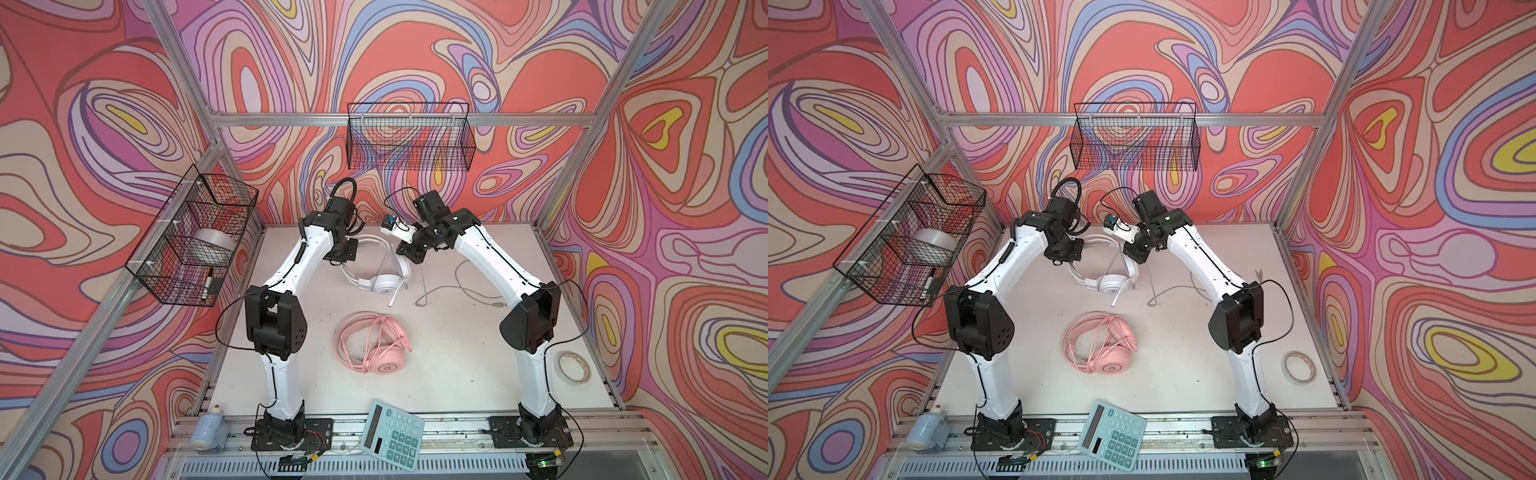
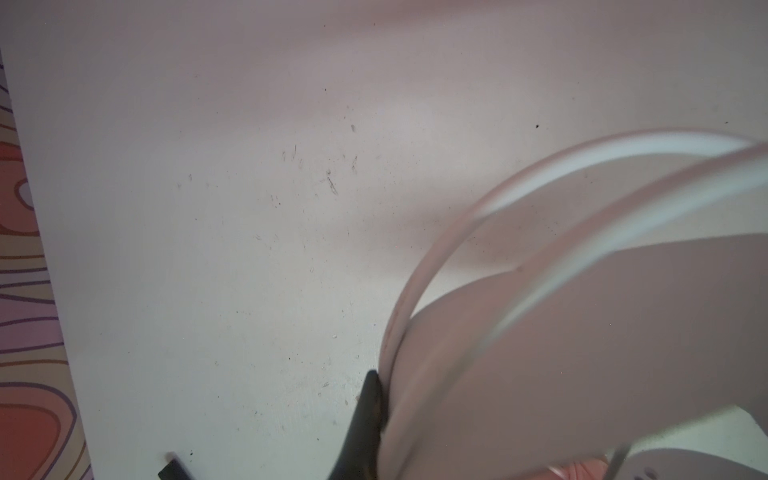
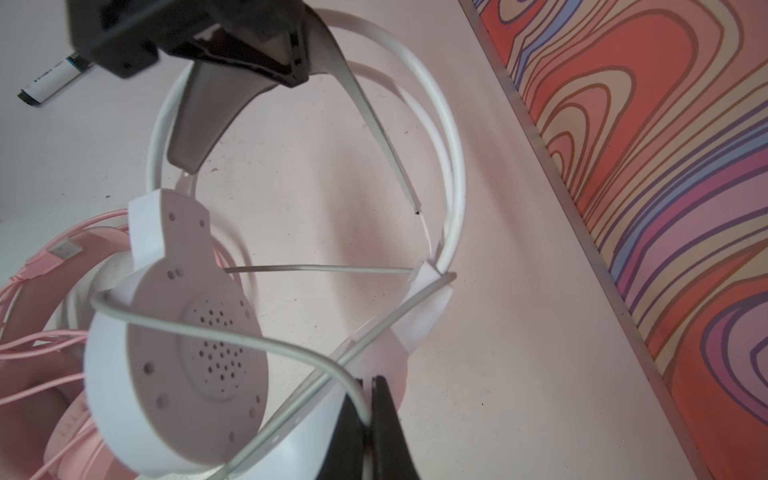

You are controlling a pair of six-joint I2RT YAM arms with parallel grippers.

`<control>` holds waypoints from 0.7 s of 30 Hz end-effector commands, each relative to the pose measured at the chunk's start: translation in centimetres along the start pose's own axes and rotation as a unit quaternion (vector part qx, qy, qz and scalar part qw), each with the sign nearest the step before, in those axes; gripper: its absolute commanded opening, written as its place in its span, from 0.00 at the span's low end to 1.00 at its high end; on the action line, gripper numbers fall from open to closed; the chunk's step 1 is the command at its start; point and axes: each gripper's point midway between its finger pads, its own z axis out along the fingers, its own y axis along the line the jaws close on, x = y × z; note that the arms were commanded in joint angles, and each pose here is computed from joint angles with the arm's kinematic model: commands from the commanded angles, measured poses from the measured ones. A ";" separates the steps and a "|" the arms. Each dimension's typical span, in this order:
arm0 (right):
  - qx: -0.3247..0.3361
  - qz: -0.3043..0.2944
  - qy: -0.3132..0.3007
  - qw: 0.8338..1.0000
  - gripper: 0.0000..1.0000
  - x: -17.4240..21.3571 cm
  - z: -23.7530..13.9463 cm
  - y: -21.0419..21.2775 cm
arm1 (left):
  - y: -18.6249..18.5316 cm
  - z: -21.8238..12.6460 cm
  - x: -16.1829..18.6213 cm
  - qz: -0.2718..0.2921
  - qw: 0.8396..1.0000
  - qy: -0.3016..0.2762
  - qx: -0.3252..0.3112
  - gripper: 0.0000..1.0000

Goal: Wrap the headphones

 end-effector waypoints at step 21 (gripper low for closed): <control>-0.020 0.143 -0.052 0.988 0.00 3.8 3.2 -5.5 | -2.7 -4.2 0.3 0.068 0.993 -0.034 0.089 0.00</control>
